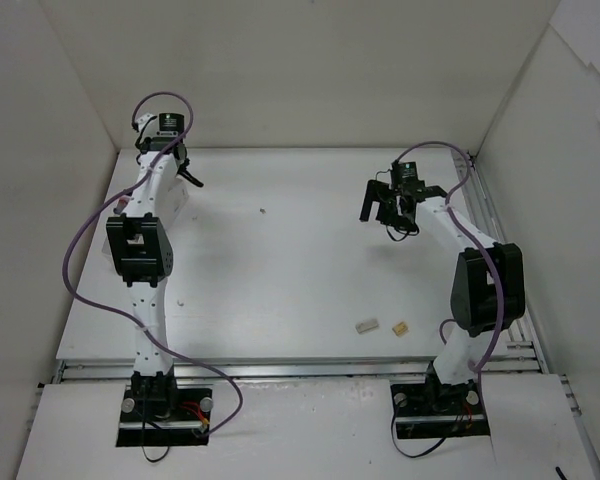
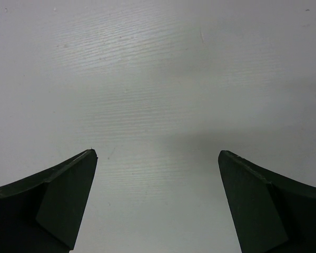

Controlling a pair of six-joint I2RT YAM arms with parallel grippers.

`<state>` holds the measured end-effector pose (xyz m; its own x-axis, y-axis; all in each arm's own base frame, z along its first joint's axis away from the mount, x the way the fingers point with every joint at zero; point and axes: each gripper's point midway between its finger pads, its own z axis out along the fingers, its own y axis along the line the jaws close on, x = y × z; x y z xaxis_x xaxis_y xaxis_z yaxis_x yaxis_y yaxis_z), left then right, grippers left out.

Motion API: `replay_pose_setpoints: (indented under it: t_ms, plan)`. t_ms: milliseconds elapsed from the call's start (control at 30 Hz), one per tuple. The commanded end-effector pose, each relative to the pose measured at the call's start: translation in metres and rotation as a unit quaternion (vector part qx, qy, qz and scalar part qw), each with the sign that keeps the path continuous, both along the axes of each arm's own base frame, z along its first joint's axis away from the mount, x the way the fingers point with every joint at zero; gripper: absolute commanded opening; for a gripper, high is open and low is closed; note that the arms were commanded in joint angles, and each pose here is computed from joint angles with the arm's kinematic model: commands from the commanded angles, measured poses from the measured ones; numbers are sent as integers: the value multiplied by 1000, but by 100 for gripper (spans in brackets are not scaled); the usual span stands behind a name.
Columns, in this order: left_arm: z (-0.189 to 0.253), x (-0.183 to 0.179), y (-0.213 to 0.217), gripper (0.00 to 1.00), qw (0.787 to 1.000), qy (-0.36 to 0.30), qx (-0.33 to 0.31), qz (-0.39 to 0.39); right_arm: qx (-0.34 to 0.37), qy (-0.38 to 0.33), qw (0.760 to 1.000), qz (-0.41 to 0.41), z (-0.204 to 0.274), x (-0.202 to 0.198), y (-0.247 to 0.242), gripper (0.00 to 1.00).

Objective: Sort the stationery into containers
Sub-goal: Place the stapler in the storage box.

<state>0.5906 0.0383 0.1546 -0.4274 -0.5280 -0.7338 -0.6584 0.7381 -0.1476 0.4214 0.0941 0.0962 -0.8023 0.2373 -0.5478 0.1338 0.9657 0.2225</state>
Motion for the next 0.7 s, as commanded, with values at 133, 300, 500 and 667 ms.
replay_pose_setpoints:
  t_ms: [133,300,500,667]
  plan:
    - [44,11,24,5,994,-84,-10,67,3,-38,999,-17,22,21,0,98]
    - [32,18,25,7,993,-85,-13,77,3,-36,999,-18,22,20,0,98]
    - [27,19,33,7,990,-96,-21,104,-2,-36,999,-24,24,22,-5,98]
    - [17,19,36,10,989,-91,-16,113,-5,-34,999,-25,24,24,-7,98]
